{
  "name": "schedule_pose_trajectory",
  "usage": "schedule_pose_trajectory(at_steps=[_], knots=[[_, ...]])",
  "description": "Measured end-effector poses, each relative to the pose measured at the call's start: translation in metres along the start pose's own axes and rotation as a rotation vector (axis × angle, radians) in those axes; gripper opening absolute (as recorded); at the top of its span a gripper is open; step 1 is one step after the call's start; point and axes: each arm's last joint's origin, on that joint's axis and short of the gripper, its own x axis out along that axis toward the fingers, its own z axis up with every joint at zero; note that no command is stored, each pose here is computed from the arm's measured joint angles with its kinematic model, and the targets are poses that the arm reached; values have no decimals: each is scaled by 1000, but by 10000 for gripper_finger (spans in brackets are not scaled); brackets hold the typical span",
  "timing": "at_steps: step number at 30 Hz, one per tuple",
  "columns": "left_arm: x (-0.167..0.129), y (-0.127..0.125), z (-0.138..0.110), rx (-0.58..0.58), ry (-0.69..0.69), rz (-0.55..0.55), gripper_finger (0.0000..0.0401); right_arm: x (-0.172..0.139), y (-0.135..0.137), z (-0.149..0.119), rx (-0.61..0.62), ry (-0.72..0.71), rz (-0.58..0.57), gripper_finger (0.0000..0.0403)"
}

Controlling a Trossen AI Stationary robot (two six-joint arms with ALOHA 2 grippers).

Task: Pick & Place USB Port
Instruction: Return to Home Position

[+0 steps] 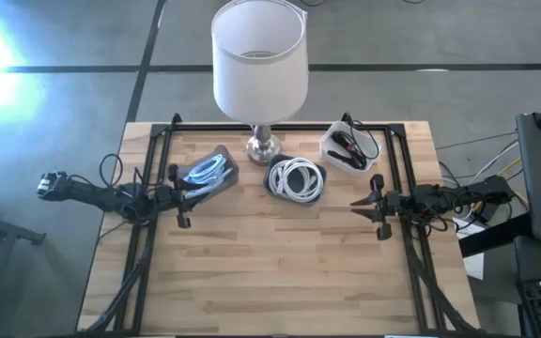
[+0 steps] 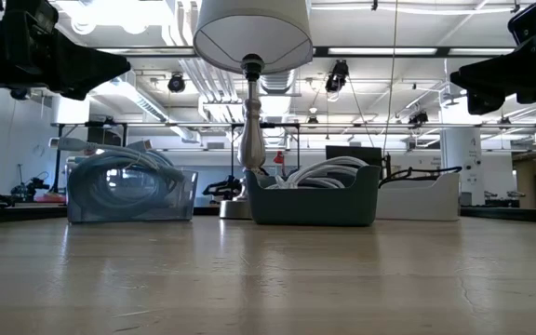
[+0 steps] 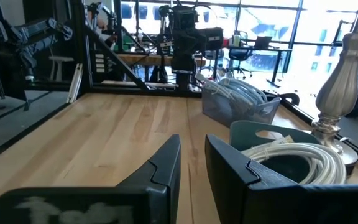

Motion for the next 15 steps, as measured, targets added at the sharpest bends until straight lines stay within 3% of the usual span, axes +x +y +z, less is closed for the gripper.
schedule_pose_trajectory(at_steps=[15], knots=[[0, 0, 0, 0, 0, 0, 117, 0, 0, 0, 1, 0, 0, 68]])
